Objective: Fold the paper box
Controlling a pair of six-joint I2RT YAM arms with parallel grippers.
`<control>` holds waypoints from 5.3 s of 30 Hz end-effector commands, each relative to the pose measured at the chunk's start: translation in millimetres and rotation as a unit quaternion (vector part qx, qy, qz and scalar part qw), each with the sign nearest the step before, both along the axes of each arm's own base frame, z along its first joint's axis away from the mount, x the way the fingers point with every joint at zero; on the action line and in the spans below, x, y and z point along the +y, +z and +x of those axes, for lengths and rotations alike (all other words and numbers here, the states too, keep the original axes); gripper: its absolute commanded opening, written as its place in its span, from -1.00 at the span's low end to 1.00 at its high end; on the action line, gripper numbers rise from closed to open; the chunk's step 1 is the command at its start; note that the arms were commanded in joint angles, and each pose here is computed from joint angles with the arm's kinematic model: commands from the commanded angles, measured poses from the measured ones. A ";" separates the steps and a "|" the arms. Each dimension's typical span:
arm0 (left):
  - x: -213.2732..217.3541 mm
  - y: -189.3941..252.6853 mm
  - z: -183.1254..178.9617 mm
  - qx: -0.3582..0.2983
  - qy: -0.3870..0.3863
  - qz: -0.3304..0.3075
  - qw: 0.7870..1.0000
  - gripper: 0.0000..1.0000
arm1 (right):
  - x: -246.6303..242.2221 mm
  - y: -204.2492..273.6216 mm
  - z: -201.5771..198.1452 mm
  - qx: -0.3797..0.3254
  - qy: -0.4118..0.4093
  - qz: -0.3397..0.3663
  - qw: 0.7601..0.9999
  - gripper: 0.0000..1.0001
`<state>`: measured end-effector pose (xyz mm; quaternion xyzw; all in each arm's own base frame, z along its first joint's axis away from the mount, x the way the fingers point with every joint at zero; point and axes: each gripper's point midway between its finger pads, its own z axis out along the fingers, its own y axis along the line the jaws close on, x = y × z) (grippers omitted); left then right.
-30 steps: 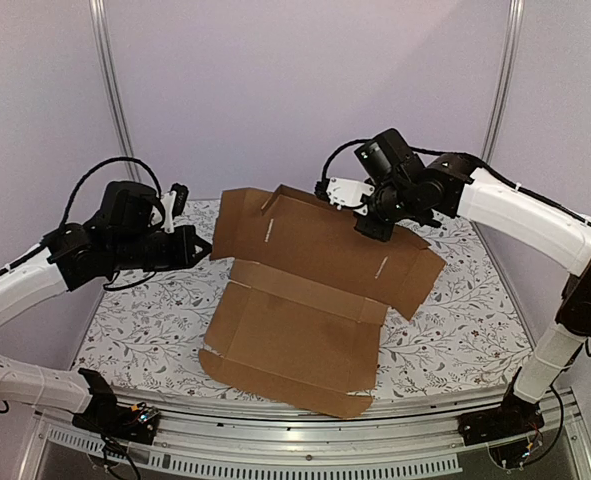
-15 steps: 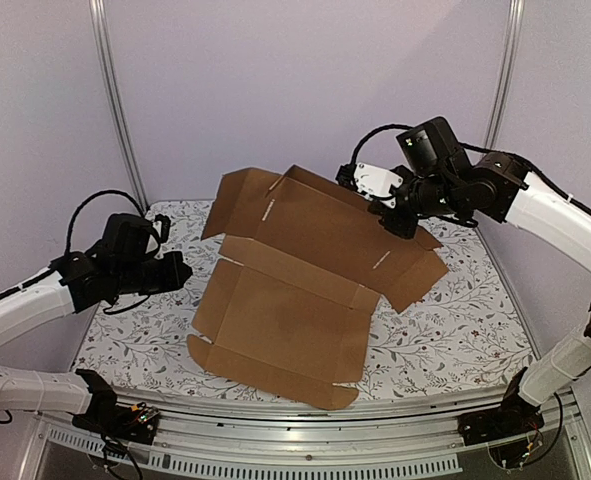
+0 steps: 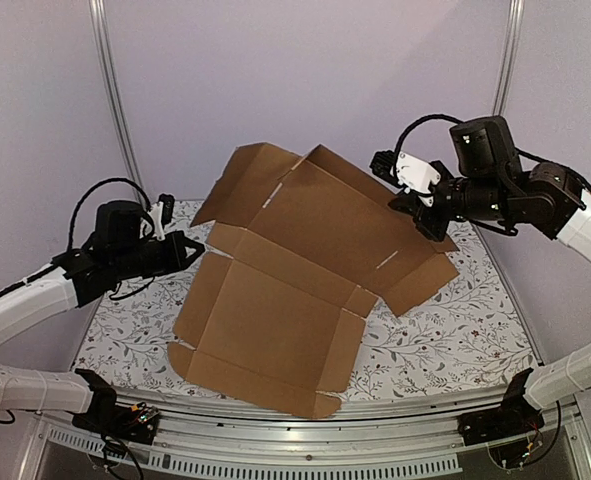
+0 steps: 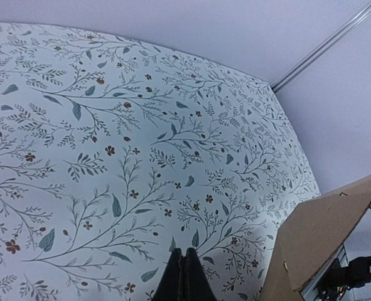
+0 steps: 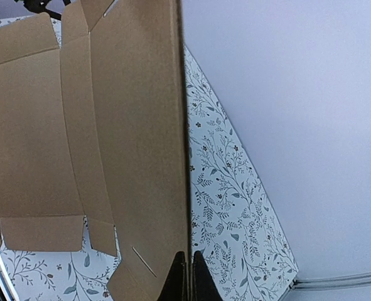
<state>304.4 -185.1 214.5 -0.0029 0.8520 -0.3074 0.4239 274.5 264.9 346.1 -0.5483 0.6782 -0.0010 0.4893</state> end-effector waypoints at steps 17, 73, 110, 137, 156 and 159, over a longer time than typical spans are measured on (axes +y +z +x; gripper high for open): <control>-45.6 99.0 -40.1 -0.150 -0.188 -0.112 0.964 -0.99 | -16.5 28.0 -2.5 -0.029 -0.032 0.076 0.996 -1.00; -16.2 216.6 34.2 -0.144 -0.024 -0.024 0.989 -0.74 | 5.8 31.3 -31.2 0.022 0.136 0.215 0.967 -1.00; -53.2 195.5 -48.1 -0.133 -0.237 -0.050 0.961 -0.88 | -7.2 54.3 -2.5 -0.003 0.046 0.249 0.967 -1.00; -78.2 183.7 -61.7 -0.142 -0.283 -0.026 0.948 -0.89 | 0.8 92.4 3.6 0.049 0.024 0.322 0.945 -1.00; -104.0 161.7 -53.1 -0.130 -0.298 0.007 0.946 -0.92 | 3.1 121.8 -8.6 0.070 0.042 0.361 0.929 -1.00; -106.0 156.1 -48.7 -0.126 -0.293 0.014 0.948 -0.93 | 3.7 124.5 -10.7 0.074 0.046 0.365 0.927 -1.00</control>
